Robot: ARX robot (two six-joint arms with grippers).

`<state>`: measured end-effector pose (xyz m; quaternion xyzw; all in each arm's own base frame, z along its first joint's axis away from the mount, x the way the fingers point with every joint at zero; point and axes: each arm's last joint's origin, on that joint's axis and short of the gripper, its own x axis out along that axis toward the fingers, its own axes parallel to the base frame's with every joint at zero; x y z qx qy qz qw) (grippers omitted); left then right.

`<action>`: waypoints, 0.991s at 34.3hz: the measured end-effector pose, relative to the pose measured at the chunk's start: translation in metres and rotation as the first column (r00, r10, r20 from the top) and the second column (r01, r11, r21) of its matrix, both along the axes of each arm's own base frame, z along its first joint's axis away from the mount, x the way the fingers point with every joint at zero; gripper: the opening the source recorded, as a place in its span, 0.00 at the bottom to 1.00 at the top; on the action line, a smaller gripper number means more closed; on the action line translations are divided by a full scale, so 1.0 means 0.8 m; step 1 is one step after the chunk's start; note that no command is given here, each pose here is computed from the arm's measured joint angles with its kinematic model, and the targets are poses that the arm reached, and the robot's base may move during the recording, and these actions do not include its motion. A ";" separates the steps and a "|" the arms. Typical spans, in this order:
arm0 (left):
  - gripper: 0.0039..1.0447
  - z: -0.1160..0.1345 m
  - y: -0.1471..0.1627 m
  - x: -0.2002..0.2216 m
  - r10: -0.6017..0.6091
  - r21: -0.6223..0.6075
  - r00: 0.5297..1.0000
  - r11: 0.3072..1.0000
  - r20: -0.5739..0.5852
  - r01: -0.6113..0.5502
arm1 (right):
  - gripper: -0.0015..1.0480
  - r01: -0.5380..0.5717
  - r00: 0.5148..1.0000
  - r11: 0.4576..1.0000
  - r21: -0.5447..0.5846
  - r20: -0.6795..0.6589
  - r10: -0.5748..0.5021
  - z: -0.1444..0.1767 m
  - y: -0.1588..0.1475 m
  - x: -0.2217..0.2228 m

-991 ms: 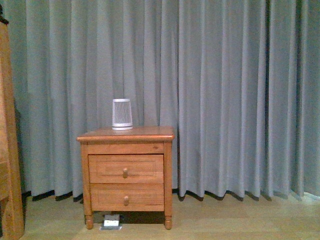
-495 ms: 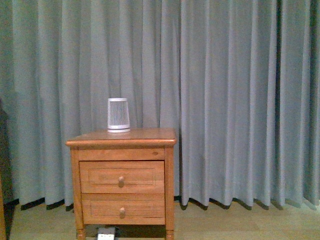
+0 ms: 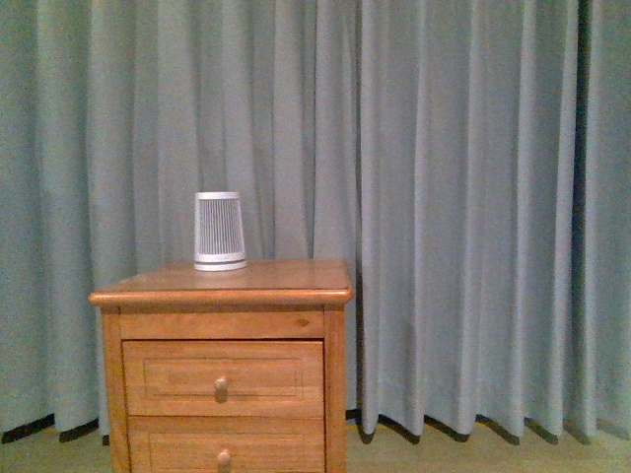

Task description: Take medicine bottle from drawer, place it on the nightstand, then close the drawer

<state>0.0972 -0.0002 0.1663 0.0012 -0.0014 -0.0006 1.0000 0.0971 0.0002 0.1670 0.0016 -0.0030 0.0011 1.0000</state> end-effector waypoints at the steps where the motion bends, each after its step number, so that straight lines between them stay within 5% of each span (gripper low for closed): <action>1: 0.94 0.000 0.000 0.000 0.000 0.000 1.000 1.000 0.000 0.000 | 0.93 0.000 1.000 1.000 0.000 0.000 0.000 0.000 0.000 0.000; 30: 0.94 0.000 0.000 0.000 0.000 0.000 1.000 1.000 0.001 0.000 | 0.93 0.000 1.000 1.000 0.000 0.000 0.000 0.000 0.000 0.000; 34: 0.94 -0.007 -0.002 0.011 -0.149 -0.163 0.980 0.978 -0.136 0.126 | 0.93 0.000 1.000 1.000 0.000 0.000 0.000 0.000 0.000 0.000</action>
